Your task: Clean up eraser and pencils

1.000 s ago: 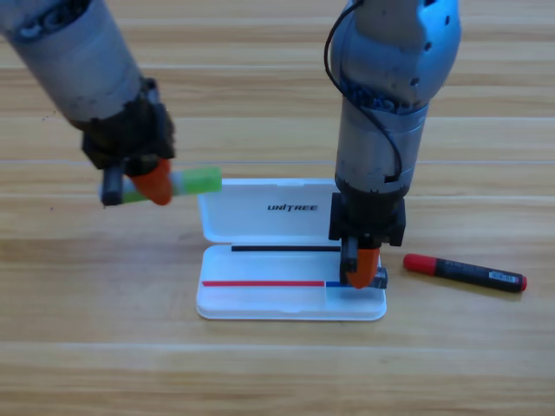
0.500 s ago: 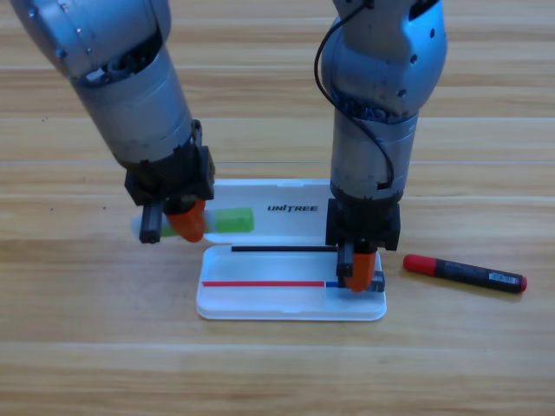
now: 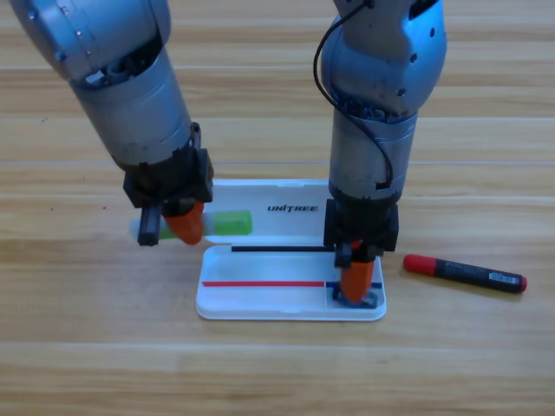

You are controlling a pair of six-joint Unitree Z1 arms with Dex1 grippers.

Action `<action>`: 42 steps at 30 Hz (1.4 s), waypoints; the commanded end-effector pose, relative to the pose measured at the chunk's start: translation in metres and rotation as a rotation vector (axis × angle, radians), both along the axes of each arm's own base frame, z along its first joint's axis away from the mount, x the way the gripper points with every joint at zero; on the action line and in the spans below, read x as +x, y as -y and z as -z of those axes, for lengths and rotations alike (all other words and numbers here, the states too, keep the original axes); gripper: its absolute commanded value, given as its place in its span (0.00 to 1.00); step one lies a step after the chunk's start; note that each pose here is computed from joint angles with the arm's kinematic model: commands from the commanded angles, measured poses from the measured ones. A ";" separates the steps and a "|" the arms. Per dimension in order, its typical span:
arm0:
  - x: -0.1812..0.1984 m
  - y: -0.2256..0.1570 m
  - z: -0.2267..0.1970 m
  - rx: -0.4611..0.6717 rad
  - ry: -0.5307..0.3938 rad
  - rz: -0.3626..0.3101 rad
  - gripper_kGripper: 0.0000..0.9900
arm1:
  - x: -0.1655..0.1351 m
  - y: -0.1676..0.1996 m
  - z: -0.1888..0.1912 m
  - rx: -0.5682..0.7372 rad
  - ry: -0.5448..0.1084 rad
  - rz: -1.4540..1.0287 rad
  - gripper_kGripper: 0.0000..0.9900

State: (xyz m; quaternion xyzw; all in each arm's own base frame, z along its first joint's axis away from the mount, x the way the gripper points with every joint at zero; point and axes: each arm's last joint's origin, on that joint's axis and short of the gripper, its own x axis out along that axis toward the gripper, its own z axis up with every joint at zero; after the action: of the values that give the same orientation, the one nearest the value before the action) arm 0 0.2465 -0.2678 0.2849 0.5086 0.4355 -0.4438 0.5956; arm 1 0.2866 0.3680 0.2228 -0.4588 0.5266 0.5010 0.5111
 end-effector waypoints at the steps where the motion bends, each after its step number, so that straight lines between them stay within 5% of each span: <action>1: -0.008 0.002 0.007 0.023 -0.024 0.022 0.00 | -0.011 -0.011 0.029 -0.054 -0.077 -0.031 0.58; 3: -0.008 0.001 0.007 0.024 -0.025 0.022 0.00 | -0.012 -0.010 0.022 -0.046 -0.073 -0.031 0.58; 7: -0.007 0.002 0.007 0.023 -0.024 0.022 0.00 | -0.021 0.002 -0.007 -0.021 -0.060 -0.032 0.74; 16: 0.002 0.020 0.018 0.018 -0.028 0.015 0.00 | -0.053 0.080 -0.073 0.007 -0.025 -0.006 0.75; 27: -0.001 0.064 0.065 0.056 -0.059 0.081 0.00 | 0.014 0.135 0.009 -0.074 0.026 0.043 0.80; 42: 0.002 0.079 0.092 0.078 -0.077 0.089 0.00 | 0.040 0.123 0.064 -0.081 -0.029 0.017 0.79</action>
State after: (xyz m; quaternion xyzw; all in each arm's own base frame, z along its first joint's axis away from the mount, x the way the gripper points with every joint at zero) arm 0 0.2526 -0.3368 0.2152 0.5280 0.4394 -0.4660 0.5577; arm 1 0.3129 0.2450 0.1983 -0.4784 0.5289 0.4786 0.5122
